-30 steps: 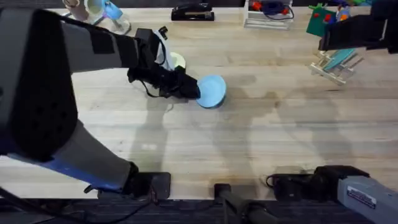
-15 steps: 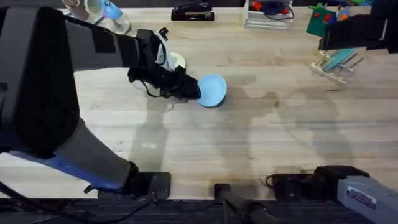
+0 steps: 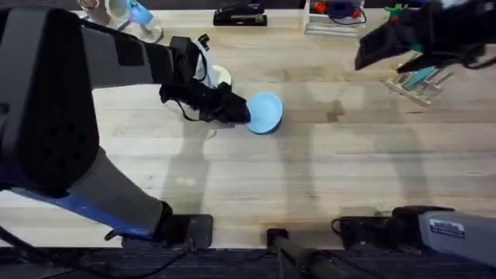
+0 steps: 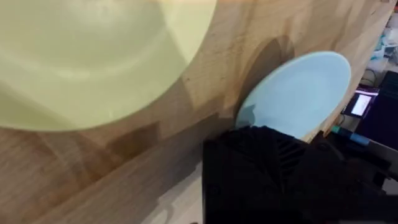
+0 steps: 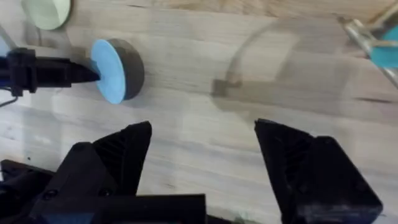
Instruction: Pick up the plates from the table one by one and place each into a slot on the dish rack.
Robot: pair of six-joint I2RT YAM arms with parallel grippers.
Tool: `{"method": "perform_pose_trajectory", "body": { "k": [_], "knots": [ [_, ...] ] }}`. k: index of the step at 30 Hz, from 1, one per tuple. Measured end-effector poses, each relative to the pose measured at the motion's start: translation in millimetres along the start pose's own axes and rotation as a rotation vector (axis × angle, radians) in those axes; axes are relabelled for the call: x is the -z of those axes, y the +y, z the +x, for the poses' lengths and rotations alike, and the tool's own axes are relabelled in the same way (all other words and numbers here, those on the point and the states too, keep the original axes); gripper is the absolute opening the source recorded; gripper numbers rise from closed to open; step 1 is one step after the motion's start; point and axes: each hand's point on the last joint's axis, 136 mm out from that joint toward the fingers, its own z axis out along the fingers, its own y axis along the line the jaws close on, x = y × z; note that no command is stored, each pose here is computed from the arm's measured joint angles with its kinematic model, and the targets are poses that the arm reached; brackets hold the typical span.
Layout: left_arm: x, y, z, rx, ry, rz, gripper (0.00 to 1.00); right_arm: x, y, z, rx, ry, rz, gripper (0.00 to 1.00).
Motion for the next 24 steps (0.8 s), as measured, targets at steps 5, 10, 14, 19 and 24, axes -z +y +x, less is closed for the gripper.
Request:
{"method": "perform_pose_trajectory", "body": {
  "k": [5, 10, 14, 19, 24],
  "knots": [
    [0.1, -0.1, -0.2, -0.001, -0.001, 0.0, 0.041, -23.6, 8.7, -22.7, 0.015, -0.03, -0.07, 0.995],
    [0.0, 0.0, -0.2, -0.001, -0.001, 0.0, 0.041, -52.7, 23.1, -19.5, 0.035, -0.004, -0.132, 0.995],
    [0.0, 0.0, -0.1, -0.001, -0.001, 0.0, 0.041, -78.6, 39.1, -7.1, 0.065, 0.034, -0.184, 0.994],
    [0.0, 0.0, -0.1, -0.001, -0.001, 0.0, 0.041, -104.4, 59.9, 3.0, 0.108, 0.057, -0.228, 0.994],
    [0.1, -0.1, -0.2, -0.001, -0.001, 0.0, 0.041, -129.3, 79.4, 8.2, 0.118, 0.09, -0.256, 0.994]
  ]
}}
